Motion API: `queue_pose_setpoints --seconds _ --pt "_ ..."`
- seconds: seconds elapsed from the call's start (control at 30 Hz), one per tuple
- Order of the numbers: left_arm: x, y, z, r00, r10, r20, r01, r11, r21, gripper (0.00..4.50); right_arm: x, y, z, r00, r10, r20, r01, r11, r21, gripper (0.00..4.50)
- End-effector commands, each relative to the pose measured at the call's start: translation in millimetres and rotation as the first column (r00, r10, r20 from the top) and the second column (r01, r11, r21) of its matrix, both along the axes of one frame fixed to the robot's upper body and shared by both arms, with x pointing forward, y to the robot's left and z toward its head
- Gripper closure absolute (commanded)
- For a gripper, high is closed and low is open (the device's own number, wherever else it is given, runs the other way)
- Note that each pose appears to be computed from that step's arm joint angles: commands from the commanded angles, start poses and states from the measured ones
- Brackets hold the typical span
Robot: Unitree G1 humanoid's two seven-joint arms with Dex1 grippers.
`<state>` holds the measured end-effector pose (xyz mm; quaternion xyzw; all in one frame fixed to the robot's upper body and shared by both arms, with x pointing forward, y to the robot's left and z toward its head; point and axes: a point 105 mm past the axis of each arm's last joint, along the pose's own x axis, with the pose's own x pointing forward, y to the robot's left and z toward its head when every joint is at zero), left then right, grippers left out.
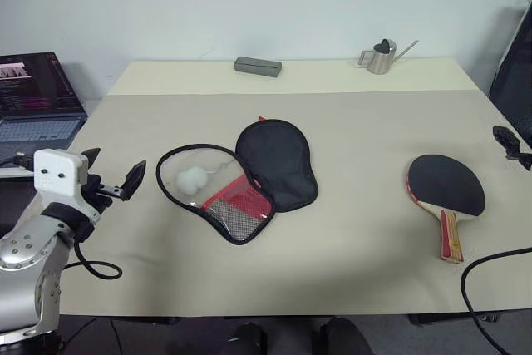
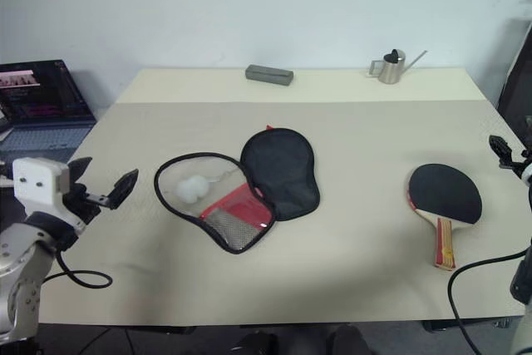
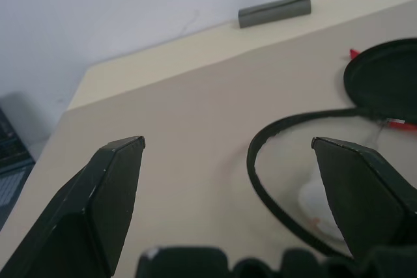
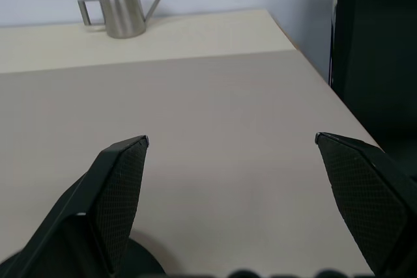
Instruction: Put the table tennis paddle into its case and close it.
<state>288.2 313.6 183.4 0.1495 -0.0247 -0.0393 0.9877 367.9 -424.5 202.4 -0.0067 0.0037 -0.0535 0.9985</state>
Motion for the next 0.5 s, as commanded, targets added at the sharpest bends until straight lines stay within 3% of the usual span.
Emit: queue_pose_setpoints --seconds 0.03,0.5 --pt "-2 9 6 0.999 0.039 0.016 -0.039 0.999 0.029 0.02 -4 -8 21 1.000 -0.013 0.022 0.014 0.999 -0.040 0.00" --pt "-2 25 2 0.999 0.044 0.029 -0.043 0.999 -0.009 0.02 -8 -7 22 0.999 0.020 0.027 -0.019 0.999 -0.036 0.00"
